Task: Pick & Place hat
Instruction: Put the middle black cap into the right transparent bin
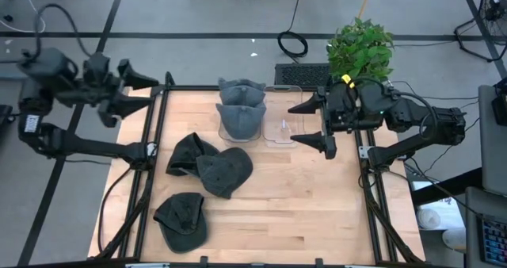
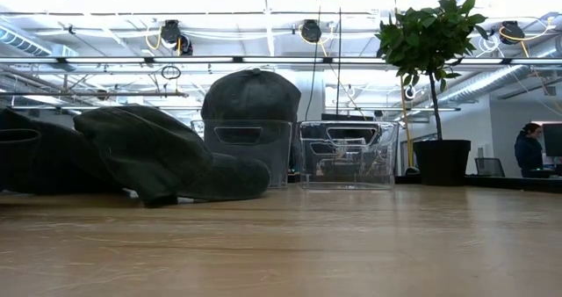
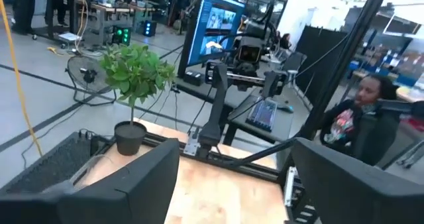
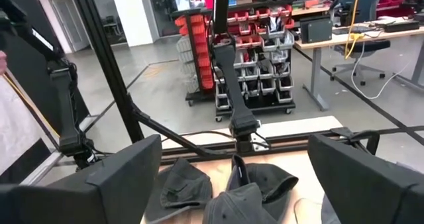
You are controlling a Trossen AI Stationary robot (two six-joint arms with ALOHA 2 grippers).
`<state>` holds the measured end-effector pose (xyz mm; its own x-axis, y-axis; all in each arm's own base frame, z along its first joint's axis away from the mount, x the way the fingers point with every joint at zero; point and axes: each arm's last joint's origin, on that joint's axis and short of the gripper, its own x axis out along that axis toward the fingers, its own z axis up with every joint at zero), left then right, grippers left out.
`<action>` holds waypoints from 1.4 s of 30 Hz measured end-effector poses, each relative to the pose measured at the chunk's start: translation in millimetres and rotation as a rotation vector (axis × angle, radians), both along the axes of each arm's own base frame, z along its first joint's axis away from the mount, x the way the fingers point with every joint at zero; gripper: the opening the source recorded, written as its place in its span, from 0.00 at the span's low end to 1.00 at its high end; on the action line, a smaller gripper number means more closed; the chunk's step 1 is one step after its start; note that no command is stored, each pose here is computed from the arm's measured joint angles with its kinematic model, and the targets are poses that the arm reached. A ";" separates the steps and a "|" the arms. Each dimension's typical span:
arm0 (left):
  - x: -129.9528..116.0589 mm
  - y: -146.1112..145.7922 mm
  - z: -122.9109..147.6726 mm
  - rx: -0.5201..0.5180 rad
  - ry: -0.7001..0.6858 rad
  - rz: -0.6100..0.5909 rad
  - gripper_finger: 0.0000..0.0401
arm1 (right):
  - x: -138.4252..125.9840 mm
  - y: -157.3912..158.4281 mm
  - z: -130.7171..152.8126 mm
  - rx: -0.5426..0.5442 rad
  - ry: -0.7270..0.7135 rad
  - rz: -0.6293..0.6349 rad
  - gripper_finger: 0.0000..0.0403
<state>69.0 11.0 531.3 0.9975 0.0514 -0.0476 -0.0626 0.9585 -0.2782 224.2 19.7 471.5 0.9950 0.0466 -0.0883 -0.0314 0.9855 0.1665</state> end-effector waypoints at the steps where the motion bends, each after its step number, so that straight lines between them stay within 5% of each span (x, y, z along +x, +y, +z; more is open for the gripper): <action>1: -5.2 -1.1 -0.9 -0.015 0.002 0.005 0.74 | 0.0 0.0 0.1 0.000 -0.001 0.000 0.91; 5: -17.2 -3.9 -6.9 -0.134 0.042 0.014 0.73 | 0.7 0.1 0.9 0.000 -0.011 0.000 0.91; 15: -19.3 -5.4 -24.8 -0.649 0.205 0.071 0.69 | 0.5 0.0 1.2 -0.042 -0.016 0.002 0.90; 24: -14.7 -2.4 -45.7 -0.982 0.397 0.304 0.69 | 0.5 0.0 1.2 -0.060 -0.016 0.002 0.90; 29: -3.4 1.0 -61.2 -1.079 0.583 0.465 0.69 | 0.5 0.0 1.2 -0.060 -0.016 0.003 0.90; 34: 22.9 6.0 -74.6 -1.147 0.680 0.496 0.69 | 0.5 0.0 1.2 -0.063 -0.017 0.004 0.90; 42: 61.3 3.1 -141.6 -1.239 0.940 0.517 0.69 | 0.5 0.0 1.2 -0.093 -0.018 0.005 0.90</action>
<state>130.3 14.1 389.7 0.4862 -0.1783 -0.8555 -0.8677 0.0173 -0.4968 224.7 19.7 472.7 0.9962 0.0440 -0.0747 -0.0384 0.9965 0.0739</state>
